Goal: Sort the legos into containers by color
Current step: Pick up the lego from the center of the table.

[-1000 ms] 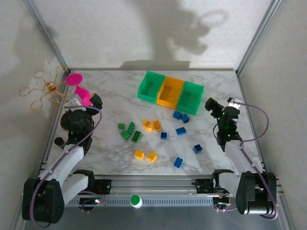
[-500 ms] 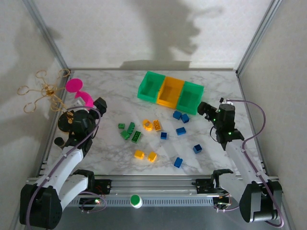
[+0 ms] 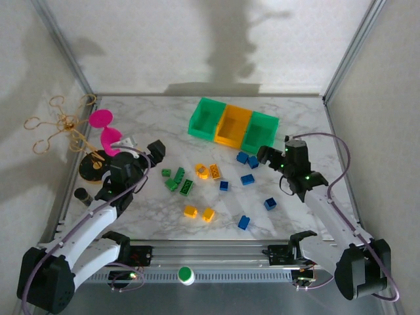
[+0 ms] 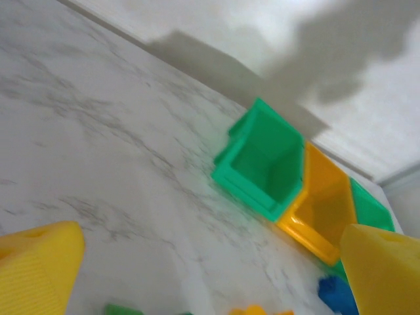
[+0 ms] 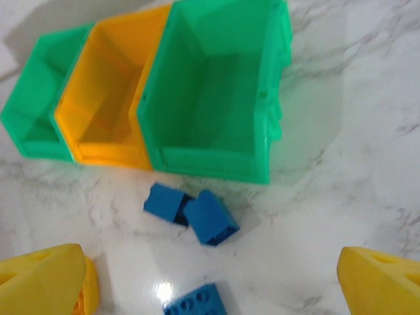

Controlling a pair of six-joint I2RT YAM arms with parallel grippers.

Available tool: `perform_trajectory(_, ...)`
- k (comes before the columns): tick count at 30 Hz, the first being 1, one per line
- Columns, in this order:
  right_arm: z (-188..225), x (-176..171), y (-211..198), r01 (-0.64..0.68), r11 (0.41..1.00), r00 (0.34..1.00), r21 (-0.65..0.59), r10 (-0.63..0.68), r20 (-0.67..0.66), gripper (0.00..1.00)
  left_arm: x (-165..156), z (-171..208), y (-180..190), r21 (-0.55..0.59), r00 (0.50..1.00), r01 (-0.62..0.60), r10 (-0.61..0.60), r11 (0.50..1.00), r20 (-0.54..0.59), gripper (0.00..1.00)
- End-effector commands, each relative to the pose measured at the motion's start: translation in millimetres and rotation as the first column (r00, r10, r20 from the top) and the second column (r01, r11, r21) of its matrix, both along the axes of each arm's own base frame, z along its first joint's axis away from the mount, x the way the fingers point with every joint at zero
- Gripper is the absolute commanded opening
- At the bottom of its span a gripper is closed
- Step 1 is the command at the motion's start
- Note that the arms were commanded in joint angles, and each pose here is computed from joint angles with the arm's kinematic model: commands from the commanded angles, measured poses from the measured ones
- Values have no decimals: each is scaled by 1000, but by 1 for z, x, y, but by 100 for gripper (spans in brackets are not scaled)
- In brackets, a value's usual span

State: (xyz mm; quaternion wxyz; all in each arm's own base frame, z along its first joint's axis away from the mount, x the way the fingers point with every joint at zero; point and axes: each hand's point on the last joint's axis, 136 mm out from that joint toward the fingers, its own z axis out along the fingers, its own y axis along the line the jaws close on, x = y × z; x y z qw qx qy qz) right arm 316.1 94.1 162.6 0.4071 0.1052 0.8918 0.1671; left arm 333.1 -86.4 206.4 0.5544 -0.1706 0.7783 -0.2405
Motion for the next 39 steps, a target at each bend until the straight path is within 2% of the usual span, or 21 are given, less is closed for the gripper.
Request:
perform_trajectory(1,-17,-18,15,-36,999,993,-15,34,-111,99,-10,-2,-29,7,993,112,-112,994,-31,99)
perform_trajectory(4,-29,-32,29,-65,996,986,-60,55,-158,99,-21,-5,-52,10,981,188,-187,982,-44,99)
perform_trajectory(7,-41,-43,31,-42,993,978,-110,18,-207,99,-31,-7,-70,6,971,232,-231,973,-53,99)
perform_trajectory(12,-68,-57,43,-44,995,962,-93,17,-272,99,-44,-13,-90,-12,960,269,-269,963,-74,99)
perform_trajectory(16,-74,-51,46,18,996,958,-92,-44,-282,99,-52,-16,-101,-21,953,292,-293,956,-76,99)
perform_trajectory(22,-92,-42,70,54,997,952,-50,-67,-299,99,-56,-17,-112,-14,949,305,-306,952,-77,99)
perform_trajectory(30,-113,-24,87,95,994,949,-55,-107,-297,89,-58,-15,-117,-8,950,305,-305,952,-68,99)
perform_trajectory(39,-122,-3,91,117,985,948,-125,-148,-281,78,-54,-16,-117,11,955,290,-289,957,-71,99)
